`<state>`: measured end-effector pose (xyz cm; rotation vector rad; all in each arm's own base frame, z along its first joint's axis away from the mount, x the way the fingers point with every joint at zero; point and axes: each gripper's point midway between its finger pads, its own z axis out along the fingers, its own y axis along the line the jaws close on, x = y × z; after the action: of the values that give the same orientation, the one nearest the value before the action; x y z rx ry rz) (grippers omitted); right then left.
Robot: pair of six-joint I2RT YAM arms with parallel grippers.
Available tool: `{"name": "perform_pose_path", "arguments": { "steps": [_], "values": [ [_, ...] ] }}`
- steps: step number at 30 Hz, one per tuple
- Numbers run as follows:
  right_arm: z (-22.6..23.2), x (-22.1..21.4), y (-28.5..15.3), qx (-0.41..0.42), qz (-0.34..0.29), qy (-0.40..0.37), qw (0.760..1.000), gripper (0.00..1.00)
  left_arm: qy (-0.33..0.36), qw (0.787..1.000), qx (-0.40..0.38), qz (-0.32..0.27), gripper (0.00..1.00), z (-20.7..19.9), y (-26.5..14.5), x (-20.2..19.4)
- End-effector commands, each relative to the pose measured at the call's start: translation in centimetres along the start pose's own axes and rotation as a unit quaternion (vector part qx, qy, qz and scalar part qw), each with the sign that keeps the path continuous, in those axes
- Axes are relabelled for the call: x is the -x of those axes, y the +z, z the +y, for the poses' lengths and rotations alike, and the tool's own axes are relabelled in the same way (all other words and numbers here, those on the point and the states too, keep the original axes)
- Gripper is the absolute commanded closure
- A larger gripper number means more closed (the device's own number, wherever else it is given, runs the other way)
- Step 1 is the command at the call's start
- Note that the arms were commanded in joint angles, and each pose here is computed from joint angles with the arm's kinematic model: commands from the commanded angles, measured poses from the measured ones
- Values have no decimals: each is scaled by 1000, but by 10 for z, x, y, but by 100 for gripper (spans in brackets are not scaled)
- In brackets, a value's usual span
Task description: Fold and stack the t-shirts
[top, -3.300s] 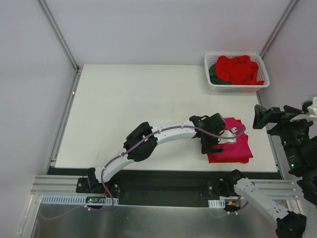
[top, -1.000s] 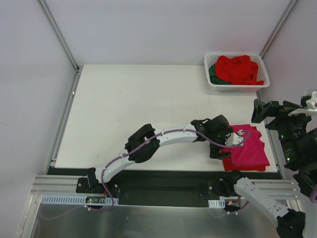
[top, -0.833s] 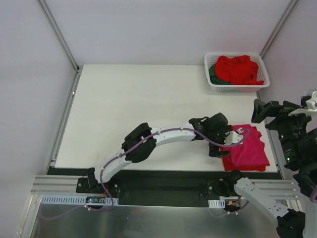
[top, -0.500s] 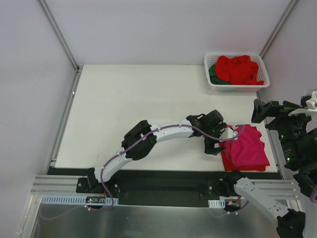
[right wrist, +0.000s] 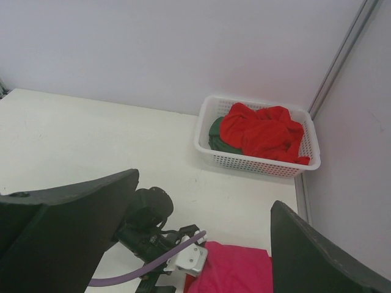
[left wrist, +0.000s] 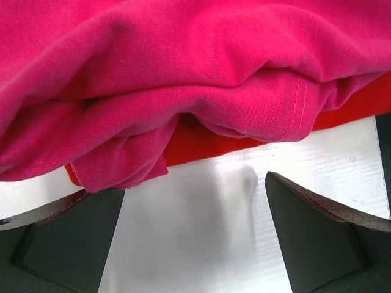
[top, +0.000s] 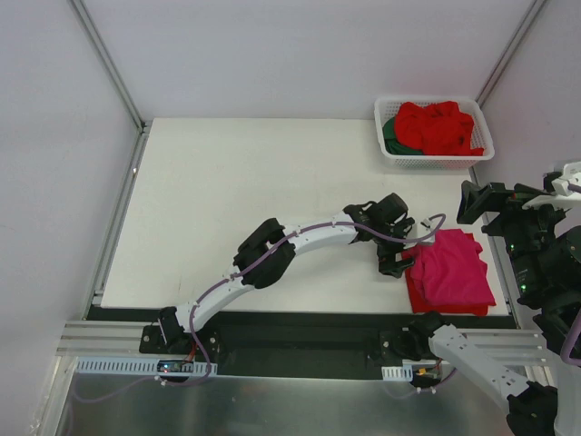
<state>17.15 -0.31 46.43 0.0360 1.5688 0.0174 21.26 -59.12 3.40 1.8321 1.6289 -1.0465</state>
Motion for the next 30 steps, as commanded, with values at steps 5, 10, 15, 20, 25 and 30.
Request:
{"name": "perform_pose_path", "arguments": {
  "steps": [5,10,15,20,25,30],
  "values": [
    [8,2,6,11,-1,4,1000,4,28,999,-24,-28,1,-20,15,32],
    [9,1,6,12,1,3,1000,4,30,999,-10,-25,1,-21,14,36],
    [7,2,4,11,-3,5,1000,4,4,1000,2,18,1,-30,7,5],
    [9,1,3,18,-3,9,1000,4,3,997,57,49,1,-22,-15,-6],
    [11,3,2,24,-6,14,1000,4,-2,996,71,62,1,-25,-29,-8],
    [10,4,1,23,-6,14,1000,4,-34,999,5,40,1,-54,-24,2]
  ]
}}
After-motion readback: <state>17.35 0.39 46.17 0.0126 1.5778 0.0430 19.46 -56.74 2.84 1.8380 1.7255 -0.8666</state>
